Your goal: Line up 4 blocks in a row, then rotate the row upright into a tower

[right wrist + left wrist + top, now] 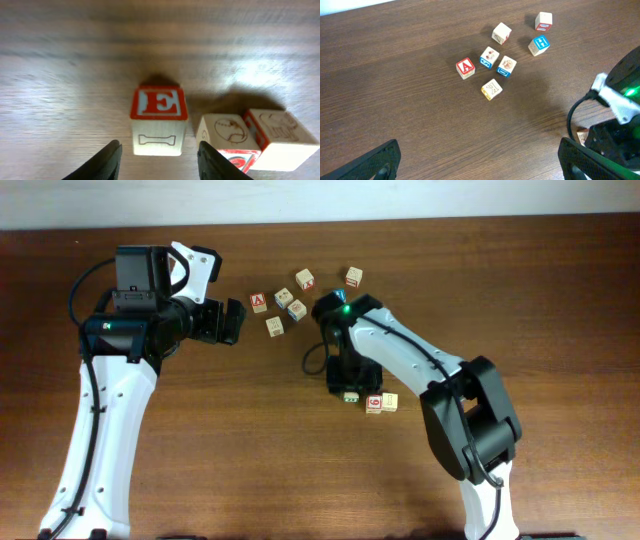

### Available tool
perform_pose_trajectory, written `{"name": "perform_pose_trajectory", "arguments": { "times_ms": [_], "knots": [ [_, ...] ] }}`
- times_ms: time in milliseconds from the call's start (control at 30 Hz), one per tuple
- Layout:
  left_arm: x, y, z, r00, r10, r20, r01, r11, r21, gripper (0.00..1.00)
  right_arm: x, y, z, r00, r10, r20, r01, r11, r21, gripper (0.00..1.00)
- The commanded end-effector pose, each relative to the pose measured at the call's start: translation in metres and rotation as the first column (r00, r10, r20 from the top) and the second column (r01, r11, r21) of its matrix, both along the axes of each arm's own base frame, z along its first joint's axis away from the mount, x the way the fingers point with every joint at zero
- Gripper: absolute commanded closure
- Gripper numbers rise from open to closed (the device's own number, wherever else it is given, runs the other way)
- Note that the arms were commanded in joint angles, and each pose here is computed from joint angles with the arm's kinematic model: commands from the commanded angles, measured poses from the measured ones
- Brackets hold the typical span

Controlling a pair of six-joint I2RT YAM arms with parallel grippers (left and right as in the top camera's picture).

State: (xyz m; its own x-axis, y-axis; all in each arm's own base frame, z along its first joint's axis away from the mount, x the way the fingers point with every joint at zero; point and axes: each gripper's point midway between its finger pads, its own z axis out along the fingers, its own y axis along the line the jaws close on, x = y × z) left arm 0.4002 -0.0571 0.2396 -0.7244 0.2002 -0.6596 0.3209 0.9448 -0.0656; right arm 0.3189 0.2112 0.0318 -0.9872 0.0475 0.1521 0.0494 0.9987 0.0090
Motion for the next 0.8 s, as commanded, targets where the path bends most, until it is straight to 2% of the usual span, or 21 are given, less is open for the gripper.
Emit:
{"name": "perform_pose_trajectory", "arguments": {
  "times_ms": [0, 67, 100, 133, 167, 233, 367, 467, 567, 633, 700, 767],
  "knots": [
    [0.003, 0.0, 0.005, 1.0, 0.004, 0.011, -0.004, 1.0, -0.004, 0.01, 0.064, 0.003, 0.068, 0.976, 0.069, 0.207, -0.092, 0.99, 0.107, 0.46],
    [0.003, 0.0, 0.005, 1.0, 0.004, 0.011, -0.004, 1.0, -0.004, 0.01, 0.116, 0.009, 0.109, 0.907, 0.094, 0.411, -0.172, 0.972, 0.158, 0.45],
    [0.003, 0.0, 0.005, 1.0, 0.004, 0.011, -0.004, 1.0, -0.004, 0.01, 0.144, 0.013, 0.118, 0.849, 0.097, 0.52, -0.203, 0.968, 0.15, 0.45],
    [0.003, 0.0, 0.005, 1.0, 0.004, 0.011, -0.004, 1.0, -0.004, 0.01, 0.164, 0.015, 0.119, 0.804, 0.102, 0.586, -0.211, 0.97, 0.121, 0.43],
    [0.003, 0.0, 0.005, 1.0, 0.004, 0.011, -0.004, 1.0, -0.004, 0.01, 0.196, 0.019, 0.112, 0.734, 0.116, 0.669, -0.222, 0.972, 0.075, 0.33],
    [0.003, 0.0, 0.005, 1.0, 0.004, 0.011, -0.004, 1.0, -0.004, 0.01, 0.222, 0.02, 0.083, 0.699, 0.137, 0.702, -0.213, 0.977, 0.022, 0.28],
    [0.003, 0.0, 0.005, 1.0, 0.004, 0.011, -0.004, 1.0, -0.004, 0.01, 0.235, 0.019, 0.019, 0.726, 0.159, 0.669, -0.199, 0.98, -0.016, 0.29],
    [0.003, 0.0, 0.005, 1.0, 0.004, 0.011, -0.004, 1.0, -0.004, 0.01, 0.235, 0.014, -0.009, 0.75, 0.164, 0.641, -0.189, 0.981, -0.03, 0.3],
    [0.003, 0.0, 0.005, 1.0, 0.004, 0.011, -0.004, 1.0, -0.004, 0.01, 0.235, 0.007, -0.032, 0.772, 0.164, 0.613, -0.179, 0.983, -0.038, 0.4],
    [0.003, 0.0, 0.005, 1.0, 0.004, 0.011, -0.004, 1.0, -0.004, 0.01, 0.236, 0.007, -0.031, 0.768, 0.163, 0.619, -0.179, 0.983, -0.036, 0.56],
    [0.003, 0.0, 0.005, 1.0, 0.004, 0.011, -0.004, 1.0, -0.004, 0.01, 0.237, 0.008, -0.028, 0.764, 0.161, 0.624, -0.179, 0.983, -0.035, 0.61],
    [0.003, 0.0, 0.005, 1.0, 0.004, 0.011, -0.004, 1.0, -0.004, 0.01, 0.24, 0.009, -0.005, 0.745, 0.153, 0.65, -0.178, 0.984, -0.027, 0.69]
  ]
}}
